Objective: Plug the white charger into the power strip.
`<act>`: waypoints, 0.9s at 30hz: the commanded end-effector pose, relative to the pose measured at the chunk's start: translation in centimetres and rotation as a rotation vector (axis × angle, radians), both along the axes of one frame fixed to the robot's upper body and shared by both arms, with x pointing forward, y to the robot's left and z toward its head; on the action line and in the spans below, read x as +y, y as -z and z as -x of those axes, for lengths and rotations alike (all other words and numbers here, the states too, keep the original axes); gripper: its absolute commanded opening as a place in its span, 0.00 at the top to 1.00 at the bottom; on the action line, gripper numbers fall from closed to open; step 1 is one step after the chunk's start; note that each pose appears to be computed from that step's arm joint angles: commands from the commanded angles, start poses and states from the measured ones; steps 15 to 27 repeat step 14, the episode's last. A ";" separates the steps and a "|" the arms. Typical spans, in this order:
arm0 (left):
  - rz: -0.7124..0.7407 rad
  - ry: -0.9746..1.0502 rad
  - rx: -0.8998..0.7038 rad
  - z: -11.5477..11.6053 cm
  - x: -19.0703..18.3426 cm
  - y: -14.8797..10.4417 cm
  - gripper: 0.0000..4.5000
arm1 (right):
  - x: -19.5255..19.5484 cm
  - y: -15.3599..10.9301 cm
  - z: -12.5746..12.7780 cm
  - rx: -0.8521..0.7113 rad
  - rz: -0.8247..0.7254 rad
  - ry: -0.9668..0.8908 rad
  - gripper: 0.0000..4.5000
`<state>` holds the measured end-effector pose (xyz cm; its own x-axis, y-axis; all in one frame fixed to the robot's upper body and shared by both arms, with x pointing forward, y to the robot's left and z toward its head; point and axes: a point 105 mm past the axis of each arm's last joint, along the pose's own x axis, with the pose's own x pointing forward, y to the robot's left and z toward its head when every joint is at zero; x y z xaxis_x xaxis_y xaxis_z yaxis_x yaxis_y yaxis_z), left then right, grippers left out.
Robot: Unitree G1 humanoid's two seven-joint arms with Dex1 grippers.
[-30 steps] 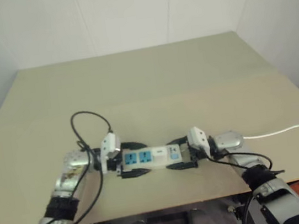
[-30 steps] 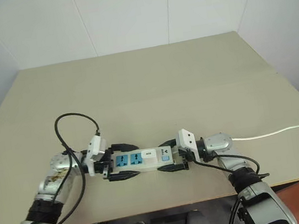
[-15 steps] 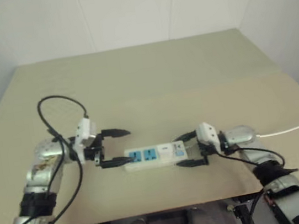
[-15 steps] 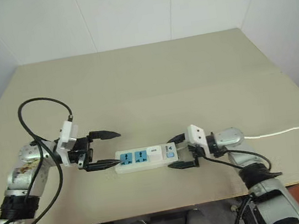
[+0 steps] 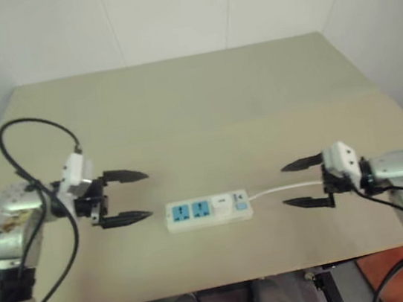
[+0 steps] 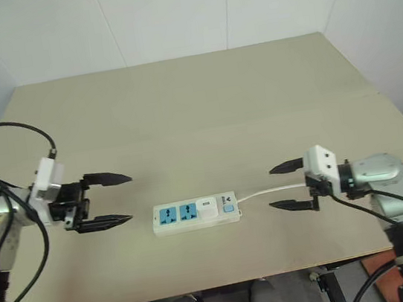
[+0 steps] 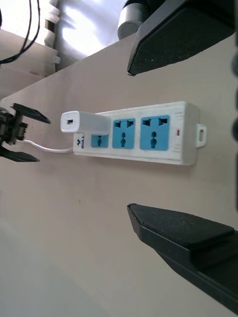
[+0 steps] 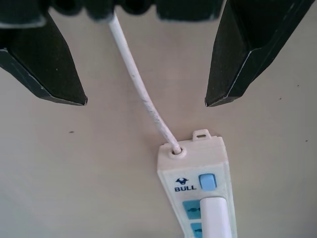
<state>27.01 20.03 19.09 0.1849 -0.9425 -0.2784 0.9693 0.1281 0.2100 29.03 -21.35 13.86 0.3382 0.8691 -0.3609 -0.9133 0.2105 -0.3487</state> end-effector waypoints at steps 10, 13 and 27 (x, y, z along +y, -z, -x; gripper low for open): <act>-0.072 0.000 -0.017 1.5 1.6 -1.4 0.00 | -2.5 -3.0 1.5 -0.059 0.028 0.065 0.01; -0.068 0.010 -0.011 1.5 1.3 -1.2 0.00 | -2.4 -3.2 1.4 -0.063 0.024 0.069 0.01; -0.070 0.011 -0.008 1.5 1.2 -1.1 0.00 | -2.3 -3.2 1.5 -0.062 0.024 0.068 0.01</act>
